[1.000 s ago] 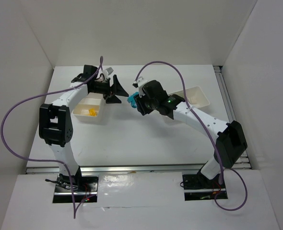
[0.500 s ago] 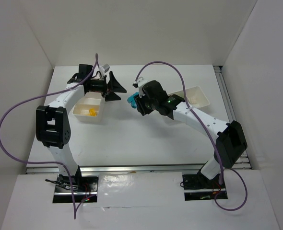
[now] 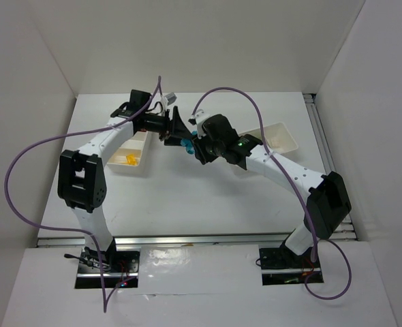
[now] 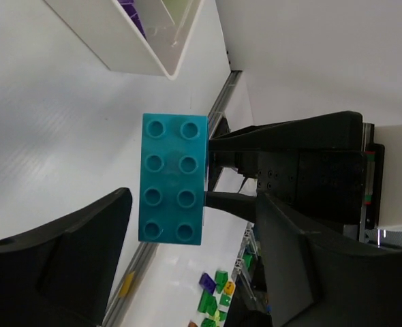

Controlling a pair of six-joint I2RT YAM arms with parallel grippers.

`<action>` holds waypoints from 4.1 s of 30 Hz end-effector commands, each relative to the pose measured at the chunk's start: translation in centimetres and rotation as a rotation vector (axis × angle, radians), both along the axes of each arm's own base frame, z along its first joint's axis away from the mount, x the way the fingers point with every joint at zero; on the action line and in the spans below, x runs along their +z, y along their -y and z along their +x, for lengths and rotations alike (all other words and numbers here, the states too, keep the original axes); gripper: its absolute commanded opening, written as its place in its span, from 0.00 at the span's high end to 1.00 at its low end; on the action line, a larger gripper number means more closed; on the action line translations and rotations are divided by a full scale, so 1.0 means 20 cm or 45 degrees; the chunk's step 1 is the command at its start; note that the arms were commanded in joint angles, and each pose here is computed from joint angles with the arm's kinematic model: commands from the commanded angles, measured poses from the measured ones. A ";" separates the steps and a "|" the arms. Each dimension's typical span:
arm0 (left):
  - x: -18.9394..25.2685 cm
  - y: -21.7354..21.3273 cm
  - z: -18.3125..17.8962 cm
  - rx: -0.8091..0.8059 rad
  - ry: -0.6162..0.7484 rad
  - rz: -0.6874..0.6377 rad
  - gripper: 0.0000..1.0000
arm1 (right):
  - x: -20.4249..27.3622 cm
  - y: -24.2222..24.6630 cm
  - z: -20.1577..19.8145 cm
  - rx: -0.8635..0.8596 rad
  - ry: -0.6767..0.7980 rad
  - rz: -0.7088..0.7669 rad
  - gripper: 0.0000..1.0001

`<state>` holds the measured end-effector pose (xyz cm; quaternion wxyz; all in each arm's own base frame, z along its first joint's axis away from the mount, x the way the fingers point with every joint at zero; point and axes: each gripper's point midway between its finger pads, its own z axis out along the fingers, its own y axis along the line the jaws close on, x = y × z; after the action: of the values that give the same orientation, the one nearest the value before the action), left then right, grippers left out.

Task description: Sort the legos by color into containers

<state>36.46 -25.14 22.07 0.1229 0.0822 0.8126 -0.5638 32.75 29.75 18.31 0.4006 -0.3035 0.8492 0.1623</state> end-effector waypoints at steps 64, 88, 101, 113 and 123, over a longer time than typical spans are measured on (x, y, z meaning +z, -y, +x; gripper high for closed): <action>0.31 -1.43 0.13 1.502 -0.066 0.639 1.00 | 0.11 -1.29 0.56 0.339 0.239 0.498 0.21; 0.28 -0.65 0.13 0.393 0.280 0.048 1.00 | 0.63 -0.55 0.14 0.593 -0.195 0.871 0.17; 0.43 -0.47 0.06 0.171 0.416 -0.114 1.00 | 0.65 -0.40 0.12 0.643 -0.340 1.000 0.07; 0.45 -0.40 -0.01 0.096 0.434 -0.136 1.00 | 0.68 -0.43 0.08 0.805 -0.411 1.215 0.21; 0.45 -0.40 0.01 0.113 0.459 -0.115 1.00 | 0.56 -0.47 0.06 0.783 -0.537 1.202 0.95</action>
<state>36.70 -16.82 29.32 0.2601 0.1083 0.7655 -0.5785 35.81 38.59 28.54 0.2464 -0.2504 0.6473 0.6764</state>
